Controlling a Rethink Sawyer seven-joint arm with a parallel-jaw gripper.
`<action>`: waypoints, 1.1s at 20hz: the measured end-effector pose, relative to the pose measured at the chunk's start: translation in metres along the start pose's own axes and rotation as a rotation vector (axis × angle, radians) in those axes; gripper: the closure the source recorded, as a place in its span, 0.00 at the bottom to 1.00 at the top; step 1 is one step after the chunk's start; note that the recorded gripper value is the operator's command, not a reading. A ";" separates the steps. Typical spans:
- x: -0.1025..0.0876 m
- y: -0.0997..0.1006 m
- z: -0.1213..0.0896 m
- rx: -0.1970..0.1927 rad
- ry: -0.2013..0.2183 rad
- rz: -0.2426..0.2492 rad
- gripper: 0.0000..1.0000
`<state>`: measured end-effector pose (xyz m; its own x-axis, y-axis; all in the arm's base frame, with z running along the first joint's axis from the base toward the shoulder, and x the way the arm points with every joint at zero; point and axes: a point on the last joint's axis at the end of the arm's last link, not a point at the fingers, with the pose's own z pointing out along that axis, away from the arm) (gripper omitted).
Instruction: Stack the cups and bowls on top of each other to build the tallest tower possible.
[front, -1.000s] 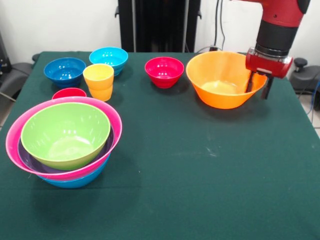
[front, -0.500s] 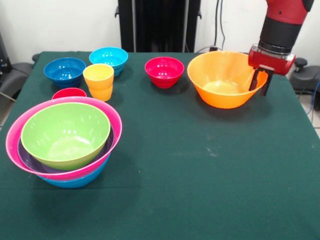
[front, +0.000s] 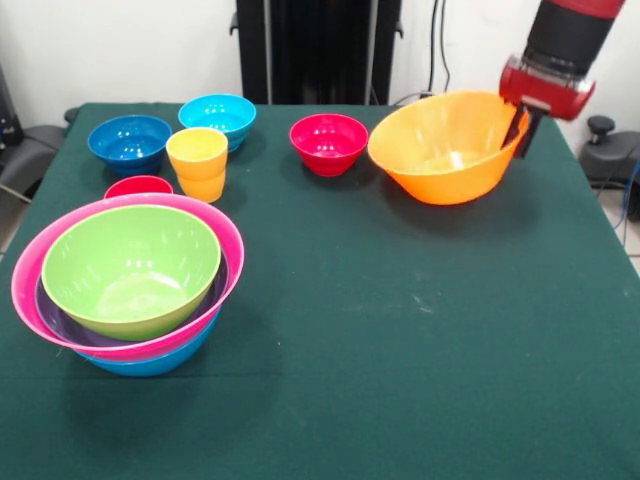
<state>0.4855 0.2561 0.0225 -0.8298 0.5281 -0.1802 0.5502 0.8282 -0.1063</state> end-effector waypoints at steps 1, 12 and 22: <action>-0.003 -0.001 -0.009 0.010 0.011 0.003 1.00; -0.112 -0.005 -0.109 -0.043 0.074 0.147 1.00; -0.217 -0.042 -0.171 -0.119 0.066 0.278 1.00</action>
<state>0.6260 0.1389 0.2334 -0.6552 0.7455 -0.1219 0.7456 0.6642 0.0544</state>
